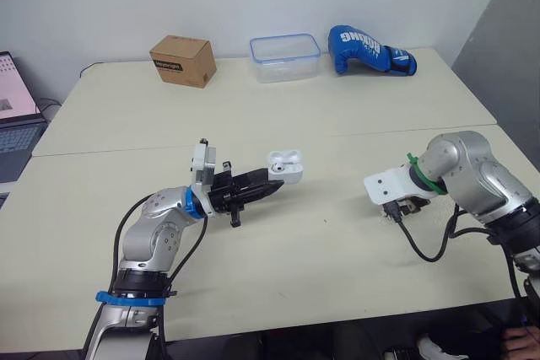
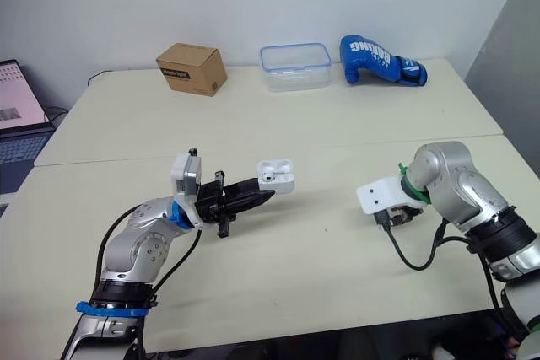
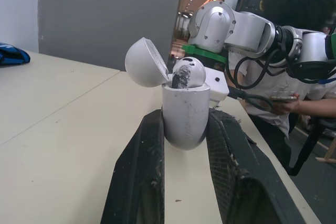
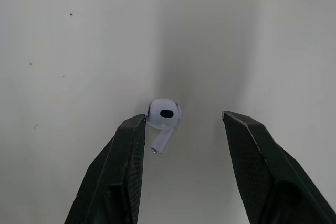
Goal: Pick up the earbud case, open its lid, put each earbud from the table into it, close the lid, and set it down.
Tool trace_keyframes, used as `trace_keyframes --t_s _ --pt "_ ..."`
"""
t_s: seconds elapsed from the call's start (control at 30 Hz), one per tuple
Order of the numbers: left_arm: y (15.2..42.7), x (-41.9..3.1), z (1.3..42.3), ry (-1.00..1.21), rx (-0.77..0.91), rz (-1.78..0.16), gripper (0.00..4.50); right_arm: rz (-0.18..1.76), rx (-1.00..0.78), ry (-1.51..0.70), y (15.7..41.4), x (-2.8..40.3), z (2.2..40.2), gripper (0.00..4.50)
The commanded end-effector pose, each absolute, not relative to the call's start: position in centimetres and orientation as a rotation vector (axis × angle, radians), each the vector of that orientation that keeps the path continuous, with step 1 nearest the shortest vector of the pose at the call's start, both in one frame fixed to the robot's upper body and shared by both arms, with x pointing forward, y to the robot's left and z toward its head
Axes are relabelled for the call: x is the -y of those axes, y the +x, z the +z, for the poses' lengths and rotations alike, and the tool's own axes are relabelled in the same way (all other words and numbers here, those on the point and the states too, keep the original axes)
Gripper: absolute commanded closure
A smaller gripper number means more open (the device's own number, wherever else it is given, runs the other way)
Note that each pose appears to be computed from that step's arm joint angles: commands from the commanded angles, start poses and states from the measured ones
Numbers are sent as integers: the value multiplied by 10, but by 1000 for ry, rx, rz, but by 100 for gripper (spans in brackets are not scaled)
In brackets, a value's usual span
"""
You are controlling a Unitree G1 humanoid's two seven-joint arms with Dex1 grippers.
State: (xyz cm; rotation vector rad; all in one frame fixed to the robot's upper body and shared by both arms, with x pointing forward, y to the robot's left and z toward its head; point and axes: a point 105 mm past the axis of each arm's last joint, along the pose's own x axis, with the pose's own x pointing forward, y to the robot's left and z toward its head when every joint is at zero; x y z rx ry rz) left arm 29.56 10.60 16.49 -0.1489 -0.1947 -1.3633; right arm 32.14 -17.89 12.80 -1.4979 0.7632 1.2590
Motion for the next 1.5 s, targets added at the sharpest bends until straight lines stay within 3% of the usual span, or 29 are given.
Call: trace_keyframes --t_s 0.03,0.7,1.3,1.4,1.47,1.5 --pt "294 -103 175 -117 240 -1375 370 1259 -777 -1549 318 182 131 213" --pt "293 -102 174 -120 240 -1372 370 1251 -873 -1482 303 173 126 213" --pt "292 -102 172 -121 240 -1363 370 1179 -942 -1468 314 178 123 213" --pt "291 -102 172 -121 240 -1360 370 1185 -948 -1460 313 177 123 268" --pt "291 -102 171 -121 240 -1360 370 1186 -953 -1457 313 177 122 334" --pt "291 -102 171 -120 240 -1360 370 1187 -954 -1457 313 177 123 334"
